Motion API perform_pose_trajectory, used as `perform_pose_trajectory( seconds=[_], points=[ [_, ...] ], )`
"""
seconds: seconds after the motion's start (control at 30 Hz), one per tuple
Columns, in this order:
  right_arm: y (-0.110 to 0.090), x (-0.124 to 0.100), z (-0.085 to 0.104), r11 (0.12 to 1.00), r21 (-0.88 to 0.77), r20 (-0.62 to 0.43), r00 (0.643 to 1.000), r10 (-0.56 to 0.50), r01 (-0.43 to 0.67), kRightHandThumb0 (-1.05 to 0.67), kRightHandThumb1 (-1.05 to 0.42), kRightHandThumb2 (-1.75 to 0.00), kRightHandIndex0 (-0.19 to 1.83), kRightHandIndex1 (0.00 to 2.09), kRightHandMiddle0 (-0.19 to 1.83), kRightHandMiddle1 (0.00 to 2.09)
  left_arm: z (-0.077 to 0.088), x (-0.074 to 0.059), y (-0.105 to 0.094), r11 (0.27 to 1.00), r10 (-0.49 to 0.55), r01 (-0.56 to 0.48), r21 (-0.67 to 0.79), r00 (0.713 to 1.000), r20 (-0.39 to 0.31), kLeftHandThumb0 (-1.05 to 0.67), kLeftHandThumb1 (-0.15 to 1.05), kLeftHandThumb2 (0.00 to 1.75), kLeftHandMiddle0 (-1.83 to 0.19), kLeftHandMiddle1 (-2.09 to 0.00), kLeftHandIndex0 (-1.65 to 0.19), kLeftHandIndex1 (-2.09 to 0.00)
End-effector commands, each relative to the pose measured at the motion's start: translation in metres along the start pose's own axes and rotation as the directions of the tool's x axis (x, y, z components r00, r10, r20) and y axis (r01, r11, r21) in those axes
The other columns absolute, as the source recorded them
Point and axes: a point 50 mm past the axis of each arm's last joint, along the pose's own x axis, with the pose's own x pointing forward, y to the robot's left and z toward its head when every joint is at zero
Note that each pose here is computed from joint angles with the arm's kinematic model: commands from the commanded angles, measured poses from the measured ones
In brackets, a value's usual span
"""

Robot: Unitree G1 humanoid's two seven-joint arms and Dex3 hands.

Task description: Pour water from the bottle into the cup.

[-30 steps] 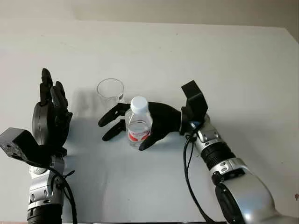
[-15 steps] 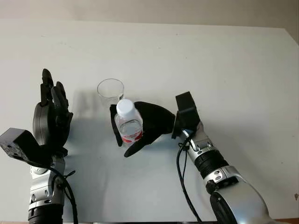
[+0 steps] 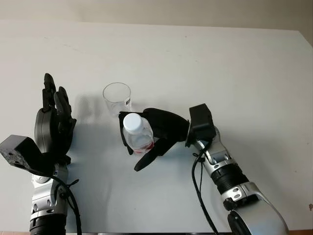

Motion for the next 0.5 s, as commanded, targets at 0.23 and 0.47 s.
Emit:
perform_pose_trajectory(
  seconds=[0.23, 0.47],
  points=[
    [-0.014, -0.033, 0.038, 0.951, -0.079, 0.214, 0.937, -0.277, 0.300, -0.26, -1.05, -0.16, 1.82, 2.09, 1.83, 2.09, 0.003, 0.002, 0.001, 1.000, -0.007, 0.007, 0.013, 1.000, 0.015, -0.79, 1.05, 0.68, 0.17, -0.05, 0.19, -0.03],
    [-0.030, -0.056, 0.061, 0.854, -0.142, 0.306, 0.842, -0.444, 0.501, -0.26, -1.05, -0.14, 1.83, 2.09, 1.83, 2.09, 0.003, 0.003, 0.001, 1.000, -0.003, 0.003, 0.005, 1.000, 0.016, -0.79, 1.05, 0.69, 0.17, -0.05, 0.19, -0.02]
  ],
)
